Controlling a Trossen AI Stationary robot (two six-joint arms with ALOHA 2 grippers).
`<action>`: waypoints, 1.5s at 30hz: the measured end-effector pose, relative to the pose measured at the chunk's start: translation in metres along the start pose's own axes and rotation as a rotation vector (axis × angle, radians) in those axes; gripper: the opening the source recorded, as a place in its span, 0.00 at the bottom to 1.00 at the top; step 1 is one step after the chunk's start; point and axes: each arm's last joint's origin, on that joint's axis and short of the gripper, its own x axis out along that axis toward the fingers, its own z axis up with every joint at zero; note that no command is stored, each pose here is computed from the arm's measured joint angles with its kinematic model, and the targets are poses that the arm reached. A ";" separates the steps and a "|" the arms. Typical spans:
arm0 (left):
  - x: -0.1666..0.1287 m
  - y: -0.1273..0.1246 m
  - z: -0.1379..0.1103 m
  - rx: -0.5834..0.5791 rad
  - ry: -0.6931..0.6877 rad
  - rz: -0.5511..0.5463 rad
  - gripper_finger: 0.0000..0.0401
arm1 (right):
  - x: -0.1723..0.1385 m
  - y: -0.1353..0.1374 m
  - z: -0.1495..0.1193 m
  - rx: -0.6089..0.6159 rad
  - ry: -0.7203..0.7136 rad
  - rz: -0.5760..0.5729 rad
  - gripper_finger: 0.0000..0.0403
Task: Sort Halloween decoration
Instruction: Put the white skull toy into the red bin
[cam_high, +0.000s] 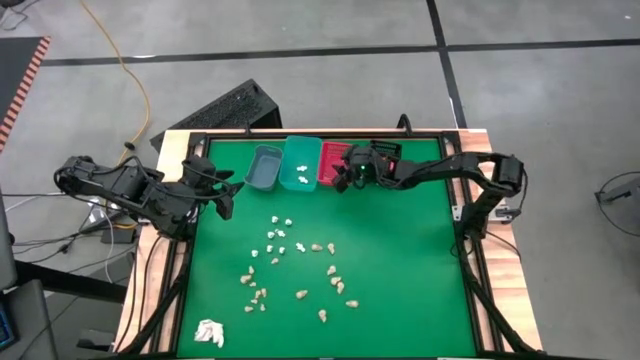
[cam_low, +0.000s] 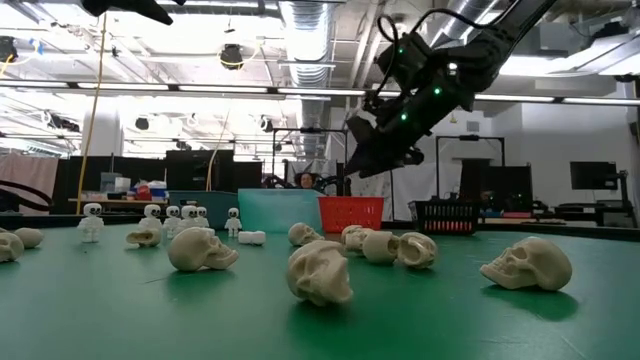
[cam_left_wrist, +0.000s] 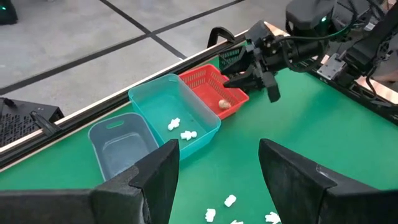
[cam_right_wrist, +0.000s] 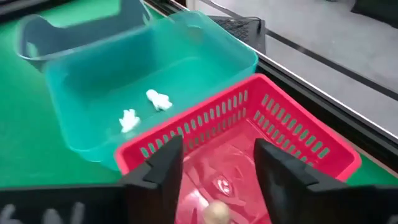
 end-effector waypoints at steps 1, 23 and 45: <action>0.000 0.000 0.000 0.001 -0.002 0.003 0.52 | -0.002 0.000 0.002 0.003 -0.005 0.022 0.51; 0.000 0.000 0.000 0.015 -0.005 0.006 0.52 | -0.086 0.133 -0.049 -0.327 0.064 0.478 0.48; 0.000 0.000 -0.001 0.017 0.012 -0.007 0.52 | -0.070 0.180 -0.158 -0.057 0.136 0.161 0.47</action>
